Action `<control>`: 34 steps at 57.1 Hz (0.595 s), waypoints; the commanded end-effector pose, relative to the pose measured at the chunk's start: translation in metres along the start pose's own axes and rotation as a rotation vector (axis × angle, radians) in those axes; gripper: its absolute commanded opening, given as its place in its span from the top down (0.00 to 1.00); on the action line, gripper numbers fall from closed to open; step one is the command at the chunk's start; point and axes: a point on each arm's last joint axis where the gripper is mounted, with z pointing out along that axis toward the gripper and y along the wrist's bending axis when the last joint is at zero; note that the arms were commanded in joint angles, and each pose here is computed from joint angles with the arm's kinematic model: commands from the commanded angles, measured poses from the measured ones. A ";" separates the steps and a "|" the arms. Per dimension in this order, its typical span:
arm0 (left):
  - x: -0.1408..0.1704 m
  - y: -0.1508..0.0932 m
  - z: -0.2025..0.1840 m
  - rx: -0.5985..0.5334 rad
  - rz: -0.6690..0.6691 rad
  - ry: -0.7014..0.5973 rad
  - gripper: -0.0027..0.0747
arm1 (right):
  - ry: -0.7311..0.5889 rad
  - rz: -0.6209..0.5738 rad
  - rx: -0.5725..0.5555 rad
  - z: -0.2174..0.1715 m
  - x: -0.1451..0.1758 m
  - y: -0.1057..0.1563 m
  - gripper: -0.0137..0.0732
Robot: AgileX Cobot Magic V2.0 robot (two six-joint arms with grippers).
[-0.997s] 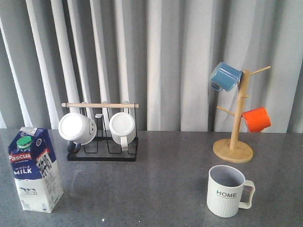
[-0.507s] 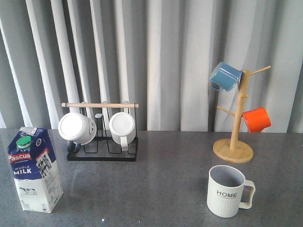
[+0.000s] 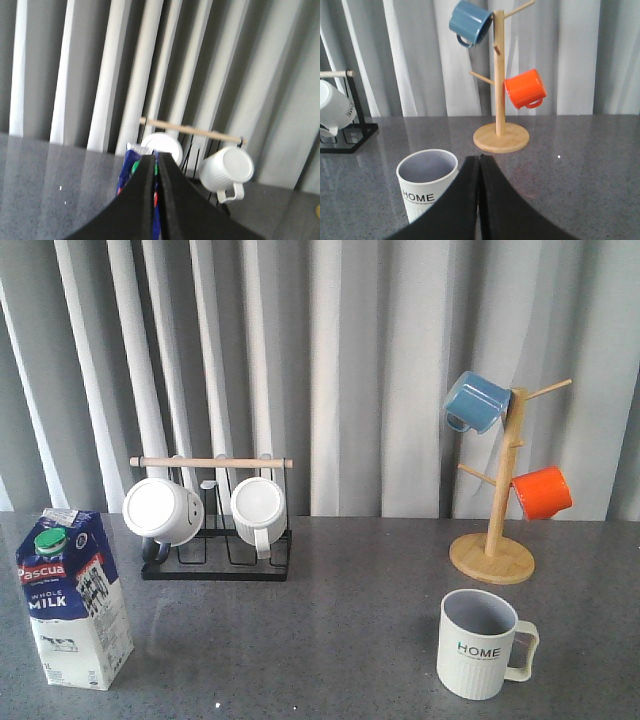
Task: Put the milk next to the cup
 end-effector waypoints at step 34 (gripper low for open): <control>-0.030 -0.009 0.060 -0.002 0.148 0.029 0.38 | 0.014 -0.014 0.007 0.046 -0.016 0.000 0.29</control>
